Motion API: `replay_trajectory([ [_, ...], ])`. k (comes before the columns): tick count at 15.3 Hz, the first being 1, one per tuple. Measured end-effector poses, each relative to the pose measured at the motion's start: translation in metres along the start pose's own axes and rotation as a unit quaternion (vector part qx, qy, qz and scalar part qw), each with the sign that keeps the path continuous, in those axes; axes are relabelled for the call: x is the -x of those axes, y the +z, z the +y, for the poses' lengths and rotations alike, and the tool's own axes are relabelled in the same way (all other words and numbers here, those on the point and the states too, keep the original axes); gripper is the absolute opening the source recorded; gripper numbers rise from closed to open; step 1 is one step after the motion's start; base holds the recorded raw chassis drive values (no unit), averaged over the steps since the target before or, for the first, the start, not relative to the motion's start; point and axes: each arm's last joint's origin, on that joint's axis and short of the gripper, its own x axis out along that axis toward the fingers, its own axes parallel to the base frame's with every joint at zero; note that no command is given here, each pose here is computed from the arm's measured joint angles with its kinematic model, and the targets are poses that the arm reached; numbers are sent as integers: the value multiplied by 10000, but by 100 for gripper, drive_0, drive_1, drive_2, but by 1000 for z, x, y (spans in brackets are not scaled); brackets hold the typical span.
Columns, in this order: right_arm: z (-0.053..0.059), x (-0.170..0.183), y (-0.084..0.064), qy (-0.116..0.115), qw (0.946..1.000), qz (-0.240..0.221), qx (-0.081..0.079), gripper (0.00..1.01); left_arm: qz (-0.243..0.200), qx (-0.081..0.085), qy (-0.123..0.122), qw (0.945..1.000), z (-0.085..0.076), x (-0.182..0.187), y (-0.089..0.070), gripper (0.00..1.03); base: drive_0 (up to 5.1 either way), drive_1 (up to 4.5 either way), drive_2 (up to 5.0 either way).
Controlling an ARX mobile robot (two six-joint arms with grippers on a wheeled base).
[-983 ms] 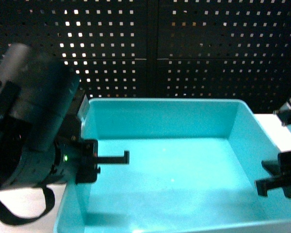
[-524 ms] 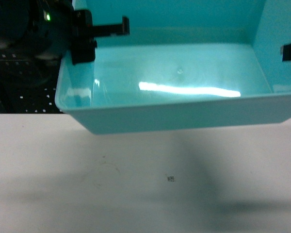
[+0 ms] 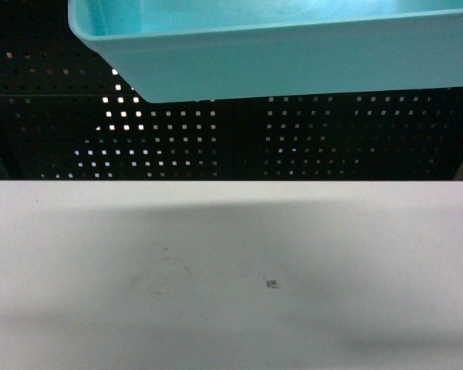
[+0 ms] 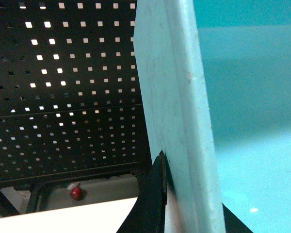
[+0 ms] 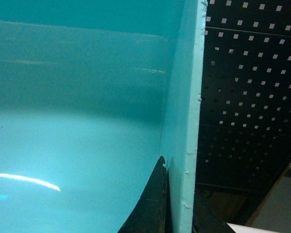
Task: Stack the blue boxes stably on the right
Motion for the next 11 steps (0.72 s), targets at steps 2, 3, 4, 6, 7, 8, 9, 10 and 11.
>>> replay_trajectory([
  [2,0,0,0,1,10000,9,-1,2,4,-20,0,10000,0,0,0,6,0,0,0],
  [3,0,0,0,0,10000,8,-1,2,0,-23,0,10000,0,0,0,6,0,0,0],
  [4,0,0,0,0,10000,6,0,2,-7,-27,0,10000,0,0,0,6,0,0,0],
  [6,0,0,0,6,10000,5,0,2,-2,-32,4,10000,0,0,0,6,-80,-80,-80],
  [7,0,0,0,8,10000,7,-1,2,-4,-33,4,10000,0,0,0,6,-109,-109,-109],
  [8,0,0,0,8,10000,7,-1,2,-6,-31,3,10000,0,0,0,6,-206,-206,-206],
  [9,0,0,0,6,10000,5,0,2,-8,-32,3,10000,0,0,0,6,-220,-220,-220],
  [10,0,0,0,8,10000,5,0,2,-15,-30,3,10000,0,1,1,6,-220,-220,-220],
  [11,0,0,0,8,10000,5,0,2,-15,-30,1,10000,0,1,1,6,-220,-220,-220],
])
